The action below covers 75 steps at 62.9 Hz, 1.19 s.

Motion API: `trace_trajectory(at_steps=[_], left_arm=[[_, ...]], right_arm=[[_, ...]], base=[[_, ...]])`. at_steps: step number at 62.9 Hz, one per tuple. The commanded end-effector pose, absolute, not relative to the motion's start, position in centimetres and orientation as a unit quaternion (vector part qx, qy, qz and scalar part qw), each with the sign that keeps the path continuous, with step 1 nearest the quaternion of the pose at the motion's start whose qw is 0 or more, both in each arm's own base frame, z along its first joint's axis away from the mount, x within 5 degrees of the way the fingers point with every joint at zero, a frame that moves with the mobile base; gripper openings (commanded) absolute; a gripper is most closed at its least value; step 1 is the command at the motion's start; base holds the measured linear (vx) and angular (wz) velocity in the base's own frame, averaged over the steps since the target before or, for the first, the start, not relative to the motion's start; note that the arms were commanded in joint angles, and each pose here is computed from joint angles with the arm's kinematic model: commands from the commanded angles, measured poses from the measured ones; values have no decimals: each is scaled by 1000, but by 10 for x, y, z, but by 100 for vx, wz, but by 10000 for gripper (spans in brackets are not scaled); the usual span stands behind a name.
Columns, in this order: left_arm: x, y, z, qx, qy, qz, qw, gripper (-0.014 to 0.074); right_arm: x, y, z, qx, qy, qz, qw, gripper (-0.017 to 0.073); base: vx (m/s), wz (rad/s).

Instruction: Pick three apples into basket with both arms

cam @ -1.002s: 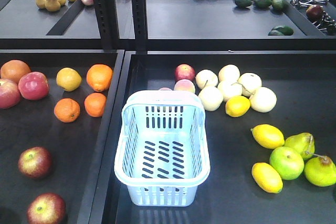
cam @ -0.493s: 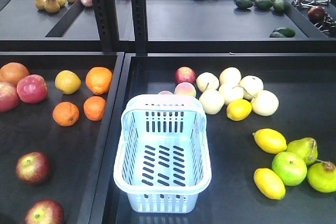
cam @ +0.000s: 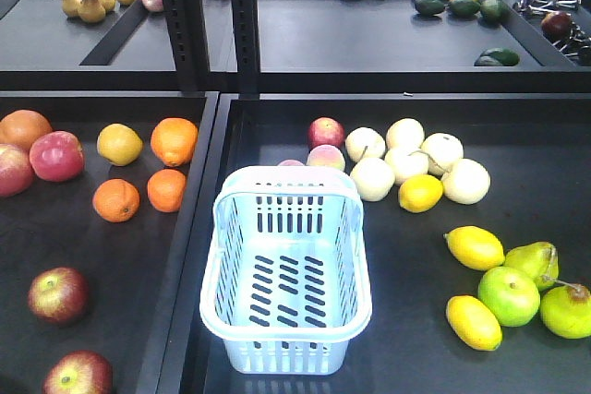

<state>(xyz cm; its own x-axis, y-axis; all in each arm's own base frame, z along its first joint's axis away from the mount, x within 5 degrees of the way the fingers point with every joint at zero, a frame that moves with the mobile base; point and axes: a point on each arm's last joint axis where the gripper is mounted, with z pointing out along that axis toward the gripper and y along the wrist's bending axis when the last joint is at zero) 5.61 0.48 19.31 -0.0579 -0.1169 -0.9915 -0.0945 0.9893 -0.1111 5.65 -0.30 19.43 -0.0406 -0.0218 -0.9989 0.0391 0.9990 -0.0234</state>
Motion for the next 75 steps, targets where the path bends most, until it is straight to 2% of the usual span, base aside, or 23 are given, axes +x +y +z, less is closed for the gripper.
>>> trace_trajectory(at_steps=[1, 24, 40, 53, 68, 75], left_arm=[[56, 5, 198, -74, 696, -13, 714, -6], [55, 5, 201, -77, 687, -16, 723, -6], [55, 5, 208, -150, 642, -102, 745, -6], [54, 5, 212, -164, 625, -123, 753, -6], [53, 7, 219, -292, 553, -282, 728, -6], [51, 9, 223, -361, 491, -373, 700, -6]], right_arm=[[56, -2, 197, -1, 695, -23, 719, -4], [56, -2, 197, -1, 695, -23, 719, -4], [56, -2, 197, -1, 695, -23, 719, -4], [56, -2, 197, -1, 695, -23, 719, -4], [56, -2, 197, -1, 695, -23, 719, -4], [56, -2, 197, -1, 695, -23, 719, -4]], base=[[0, 0], [0, 0], [0, 0], [0, 0], [0, 0], [0, 0]])
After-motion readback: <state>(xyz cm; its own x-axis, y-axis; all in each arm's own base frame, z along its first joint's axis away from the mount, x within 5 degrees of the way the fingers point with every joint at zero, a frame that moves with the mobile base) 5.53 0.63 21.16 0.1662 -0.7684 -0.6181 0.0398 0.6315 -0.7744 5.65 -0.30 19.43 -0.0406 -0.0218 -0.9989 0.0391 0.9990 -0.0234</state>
